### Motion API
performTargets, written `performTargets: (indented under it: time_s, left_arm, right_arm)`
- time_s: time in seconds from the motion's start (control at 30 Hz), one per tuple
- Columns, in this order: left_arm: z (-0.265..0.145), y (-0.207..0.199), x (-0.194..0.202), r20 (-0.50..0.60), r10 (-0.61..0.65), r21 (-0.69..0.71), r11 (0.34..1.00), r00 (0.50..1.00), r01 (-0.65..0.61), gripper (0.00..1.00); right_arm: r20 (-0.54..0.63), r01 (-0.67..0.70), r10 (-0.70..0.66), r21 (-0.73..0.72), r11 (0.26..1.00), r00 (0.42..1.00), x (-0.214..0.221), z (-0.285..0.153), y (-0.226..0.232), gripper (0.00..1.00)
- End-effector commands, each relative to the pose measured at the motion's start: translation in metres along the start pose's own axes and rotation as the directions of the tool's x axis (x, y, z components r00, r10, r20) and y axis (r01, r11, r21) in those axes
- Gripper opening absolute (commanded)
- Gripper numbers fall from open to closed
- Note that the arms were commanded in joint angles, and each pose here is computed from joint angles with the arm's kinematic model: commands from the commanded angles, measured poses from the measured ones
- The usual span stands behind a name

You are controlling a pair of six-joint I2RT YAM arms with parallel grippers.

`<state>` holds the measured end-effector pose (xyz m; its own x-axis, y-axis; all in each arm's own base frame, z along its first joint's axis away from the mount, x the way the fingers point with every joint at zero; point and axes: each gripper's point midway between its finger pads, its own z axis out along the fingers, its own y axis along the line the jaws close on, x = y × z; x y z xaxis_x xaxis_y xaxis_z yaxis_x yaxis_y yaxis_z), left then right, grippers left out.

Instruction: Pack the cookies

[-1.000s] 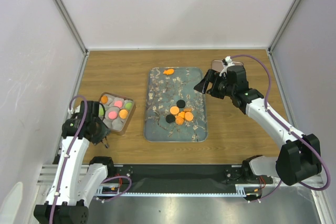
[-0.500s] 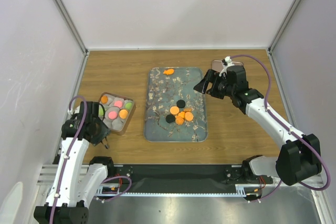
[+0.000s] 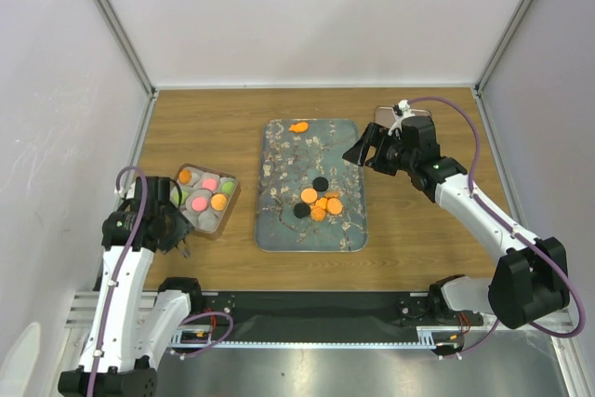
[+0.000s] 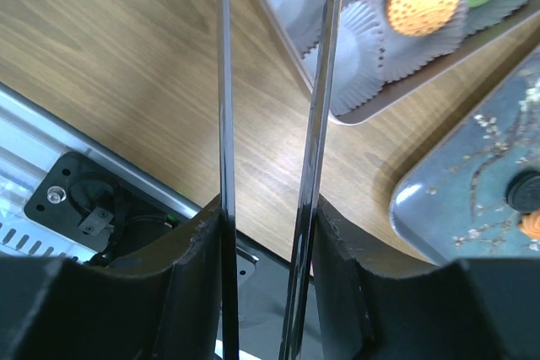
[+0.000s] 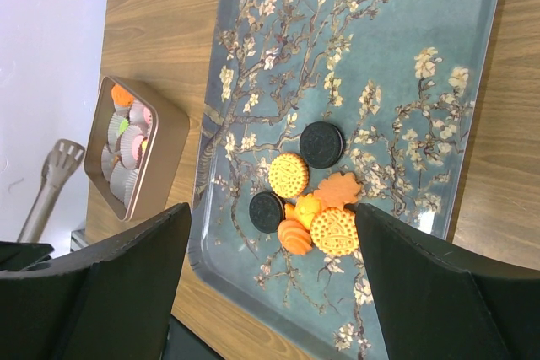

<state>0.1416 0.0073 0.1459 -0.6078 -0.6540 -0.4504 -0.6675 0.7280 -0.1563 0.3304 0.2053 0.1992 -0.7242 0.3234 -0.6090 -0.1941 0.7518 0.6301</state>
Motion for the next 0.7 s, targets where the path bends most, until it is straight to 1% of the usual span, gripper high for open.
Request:
performTargets:
  time_s: [0.0,0.2,0.3,0.33,0.4,0.43,0.47,0.5,0.53,0.57,0.6,0.67]
  left_arm:
    - [-0.015,-0.008,-0.017,0.053,0.016,0.042,0.999,0.998,-0.018,0.46]
    - [-0.025,-0.016,-0.031,0.087,0.052,0.045,0.997,0.995,-0.056,0.46]
    - [-0.031,-0.03,-0.033,0.097,0.089,0.067,0.993,0.991,-0.096,0.46]
    - [-0.031,-0.039,-0.027,0.082,0.137,0.079,0.986,0.987,-0.144,0.46]
    - [-0.034,-0.052,-0.027,0.091,0.161,0.085,0.982,0.983,-0.169,0.47]
    - [-0.033,-0.063,-0.018,0.074,0.223,0.094,0.969,0.972,-0.229,0.47]
    - [-0.037,-0.073,-0.016,0.076,0.232,0.111,0.964,0.97,-0.24,0.47]
    - [-0.04,-0.083,-0.008,0.082,0.292,0.132,0.945,0.953,-0.301,0.48]
    - [-0.037,-0.091,-0.002,0.066,0.329,0.114,0.936,0.942,-0.334,0.48]
    - [-0.042,-0.1,0.0,0.076,0.351,0.127,0.925,0.933,-0.358,0.49]
    - [-0.045,-0.111,0.011,0.079,0.408,0.147,0.898,0.909,-0.416,0.49]
    - [-0.042,-0.128,0.026,0.059,0.481,0.138,0.864,0.875,-0.484,0.49]
  right_arm:
    - [0.033,0.013,-0.011,-0.043,0.999,0.999,-0.012,-0.001,0.014,0.86]
    - [0.034,0.014,-0.013,-0.042,0.999,0.999,-0.012,-0.001,0.014,0.86]
    - [0.032,0.011,-0.01,-0.045,0.999,0.999,-0.012,-0.001,0.014,0.86]
    - [0.033,0.012,-0.011,-0.044,0.999,0.999,-0.012,-0.001,0.013,0.86]
    - [0.031,0.011,-0.009,-0.044,0.999,0.999,-0.012,0.0,0.014,0.86]
    - [0.031,0.013,-0.011,-0.041,0.999,0.999,-0.012,-0.001,0.013,0.86]
    - [0.035,0.013,-0.012,-0.043,0.999,0.999,-0.012,-0.001,0.014,0.85]
    - [0.035,0.014,-0.012,-0.041,0.999,0.999,-0.013,-0.001,0.013,0.85]
    - [0.033,0.014,-0.012,-0.041,0.999,0.999,-0.012,-0.001,0.013,0.86]
    - [0.032,0.013,-0.011,-0.039,0.999,0.999,-0.012,-0.001,0.013,0.86]
    - [0.031,0.012,-0.011,-0.044,0.999,0.999,-0.012,-0.001,0.014,0.85]
    - [0.03,0.012,-0.011,-0.043,0.999,1.0,-0.011,-0.001,0.014,0.86]
